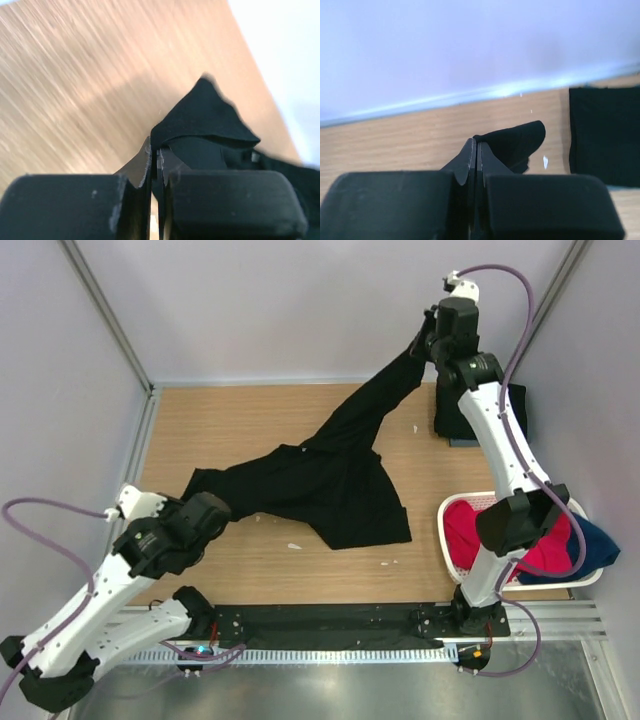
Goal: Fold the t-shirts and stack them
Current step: Flatten the tshirt out
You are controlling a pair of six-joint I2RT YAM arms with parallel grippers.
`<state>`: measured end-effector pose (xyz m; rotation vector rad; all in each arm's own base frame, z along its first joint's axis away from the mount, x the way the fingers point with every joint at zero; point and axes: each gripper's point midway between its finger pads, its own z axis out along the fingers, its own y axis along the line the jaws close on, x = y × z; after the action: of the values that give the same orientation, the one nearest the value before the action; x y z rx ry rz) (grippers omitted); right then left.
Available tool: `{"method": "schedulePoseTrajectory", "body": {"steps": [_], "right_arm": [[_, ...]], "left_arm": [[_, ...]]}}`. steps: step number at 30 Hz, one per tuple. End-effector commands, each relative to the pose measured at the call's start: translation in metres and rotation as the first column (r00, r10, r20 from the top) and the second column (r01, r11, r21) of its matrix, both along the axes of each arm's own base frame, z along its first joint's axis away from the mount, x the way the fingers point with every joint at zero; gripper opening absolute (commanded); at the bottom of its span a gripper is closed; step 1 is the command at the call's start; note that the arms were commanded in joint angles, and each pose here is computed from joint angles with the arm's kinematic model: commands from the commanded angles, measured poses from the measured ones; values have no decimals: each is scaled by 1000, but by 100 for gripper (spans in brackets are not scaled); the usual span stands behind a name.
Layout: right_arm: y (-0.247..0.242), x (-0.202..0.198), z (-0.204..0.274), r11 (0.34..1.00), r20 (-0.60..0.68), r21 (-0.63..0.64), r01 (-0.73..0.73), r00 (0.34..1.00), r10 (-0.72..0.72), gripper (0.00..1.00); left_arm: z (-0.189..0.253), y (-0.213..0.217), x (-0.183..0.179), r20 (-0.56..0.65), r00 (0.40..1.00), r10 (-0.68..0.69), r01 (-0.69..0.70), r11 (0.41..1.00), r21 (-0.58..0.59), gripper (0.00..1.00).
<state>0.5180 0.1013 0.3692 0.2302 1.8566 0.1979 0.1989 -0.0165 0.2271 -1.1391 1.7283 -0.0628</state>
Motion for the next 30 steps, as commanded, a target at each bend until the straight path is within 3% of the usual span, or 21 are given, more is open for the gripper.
{"method": "schedulePoseTrajectory", "body": {"steps": [1,5,6,11,12,15,17,18,19,20,21,22,23,26,28,29,30], "right_arm": [[-6,17,1,997,-8,-74,19,1000,-20,1],[1,42,-22,995,-43,-96,6,999,-10,1],[2,48,-29,995,-52,-101,4,999,-9,1],[19,83,-118,994,-207,-103,-48,978,26,1],[21,87,-132,994,-228,-100,-52,973,28,1],[23,94,-168,994,-279,-100,-49,960,20,1],[20,99,-177,992,-286,-118,-32,958,-3,1],[20,101,-176,992,-284,-124,-32,959,-5,2],[20,102,-174,992,-283,-125,-34,959,-3,8],[20,100,-164,991,-279,-126,-39,960,2,33],[25,98,-161,992,-284,-111,-65,958,31,44],[29,95,-154,992,-283,-95,-88,957,58,53],[33,88,-153,990,-301,-86,-114,950,84,69],[45,60,-130,982,-317,-65,-176,937,147,80],[46,34,-100,981,-297,-79,-180,943,149,82],[54,16,-121,975,-359,-90,-203,920,158,83],[52,-2,-98,978,-326,-92,-189,934,150,84]], "left_arm": [[9,75,-43,-25,990,139,-129,960,250,1],[-7,77,-47,-58,987,152,-133,957,257,3],[-11,75,-45,-75,987,143,-118,955,271,8],[-43,68,-43,-250,958,142,-38,925,379,15],[-44,68,-45,-265,953,149,-38,924,380,21],[-37,71,-47,-268,952,149,-36,922,385,28],[-33,65,-40,-249,962,113,-16,932,361,41],[-30,64,-41,-271,960,69,38,928,371,72],[-30,60,-39,-281,959,38,67,933,354,82],[-25,48,-27,-252,968,-17,102,939,330,91],[-18,43,-22,-305,947,-103,221,896,385,91],[-9,16,1,-255,941,-221,300,893,336,91],[-5,2,12,-261,918,-300,378,861,340,92],[-5,-35,52,-328,814,-479,567,776,275,92],[-16,-65,88,-355,710,-608,693,692,202,92],[-23,-87,96,-334,616,-714,778,619,112,92],[-14,-99,110,-309,580,-754,809,576,115,92]]}}
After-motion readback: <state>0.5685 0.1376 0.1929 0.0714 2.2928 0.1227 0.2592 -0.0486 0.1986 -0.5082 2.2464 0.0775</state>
